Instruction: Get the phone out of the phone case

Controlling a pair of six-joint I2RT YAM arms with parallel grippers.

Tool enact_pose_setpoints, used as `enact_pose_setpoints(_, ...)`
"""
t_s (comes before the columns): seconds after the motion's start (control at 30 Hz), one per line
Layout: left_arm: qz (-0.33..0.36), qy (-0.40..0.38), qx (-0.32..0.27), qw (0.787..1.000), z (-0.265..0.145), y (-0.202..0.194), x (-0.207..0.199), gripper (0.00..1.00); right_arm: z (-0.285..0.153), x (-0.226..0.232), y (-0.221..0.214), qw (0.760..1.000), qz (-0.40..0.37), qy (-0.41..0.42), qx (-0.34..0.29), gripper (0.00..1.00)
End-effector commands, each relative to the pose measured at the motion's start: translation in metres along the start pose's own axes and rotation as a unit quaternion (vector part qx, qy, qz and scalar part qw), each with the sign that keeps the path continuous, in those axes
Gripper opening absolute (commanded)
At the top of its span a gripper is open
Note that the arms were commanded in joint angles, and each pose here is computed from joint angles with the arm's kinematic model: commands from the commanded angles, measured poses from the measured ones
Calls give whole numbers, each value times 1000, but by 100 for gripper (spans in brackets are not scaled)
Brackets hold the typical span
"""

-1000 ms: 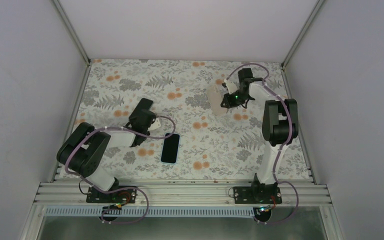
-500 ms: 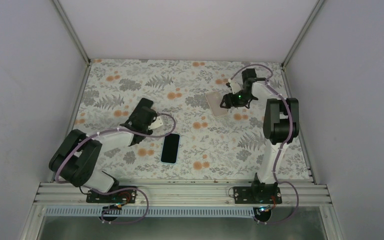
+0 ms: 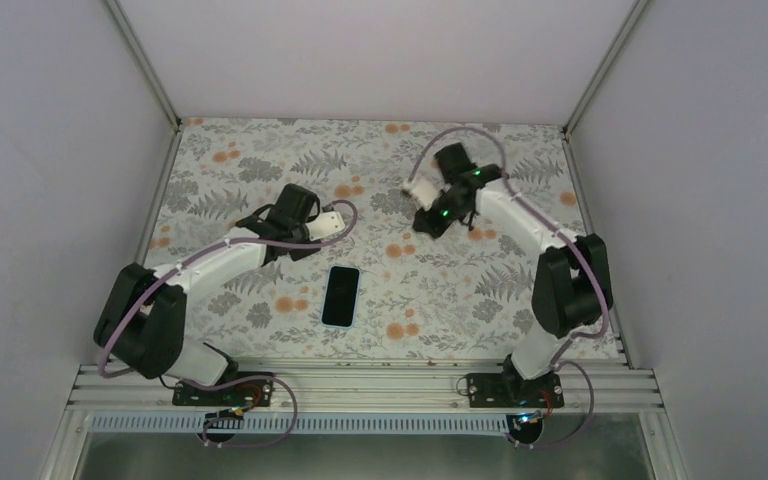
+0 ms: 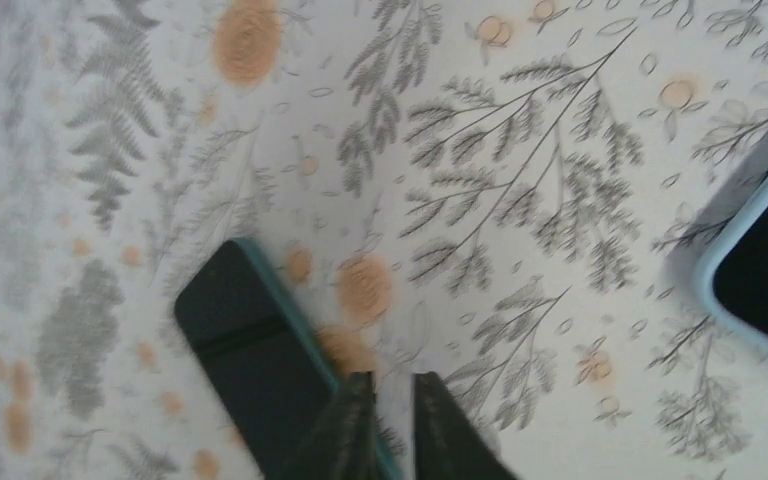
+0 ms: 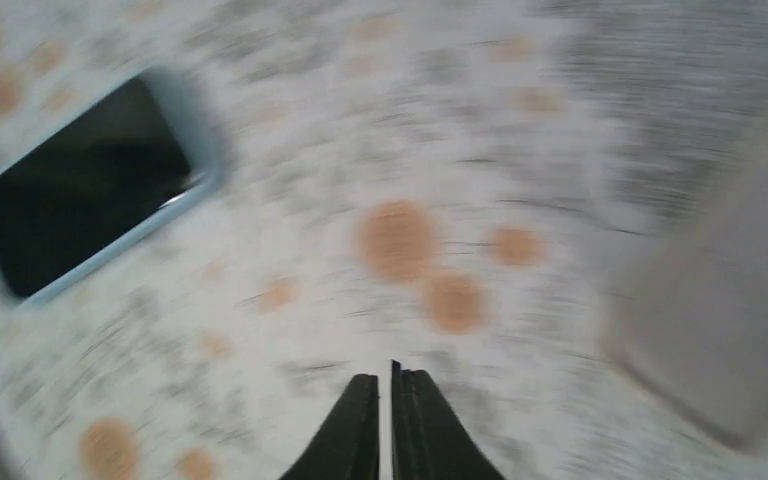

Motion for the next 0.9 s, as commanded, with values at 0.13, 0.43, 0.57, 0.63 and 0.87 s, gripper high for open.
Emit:
enact_pose_setpoints(0.13,-33,-180,-47,982,37,18,-26,2,-3,118,-55,964,-207,156,52,4)
enact_pose_setpoints(0.43,-38,-278,-50,959,61,30,-37,2,42,202,-78,924,-322,171,113,4)
enact_pose_setpoints(0.57,-40,-306,-45,950,66,29,-45,2,78,230,-87,908,-354,166,153,4)
enact_pose_setpoints(0.63,-40,-316,-46,947,66,27,-49,2,90,239,-90,901,-363,170,166,4)
enact_pose_setpoints(0.87,-35,-336,-39,940,69,20,-59,2,114,260,-88,893,-377,176,174,4)
Point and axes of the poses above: each gripper's point midway between its finger pads, its own z axis out along the fingers, its own x axis along the line the jaws close on, y = z × x, the point moved 8 cm from there along -z, back along the fingers, and after that the axes turned 7 degrees about z, right-handed, at the moved point
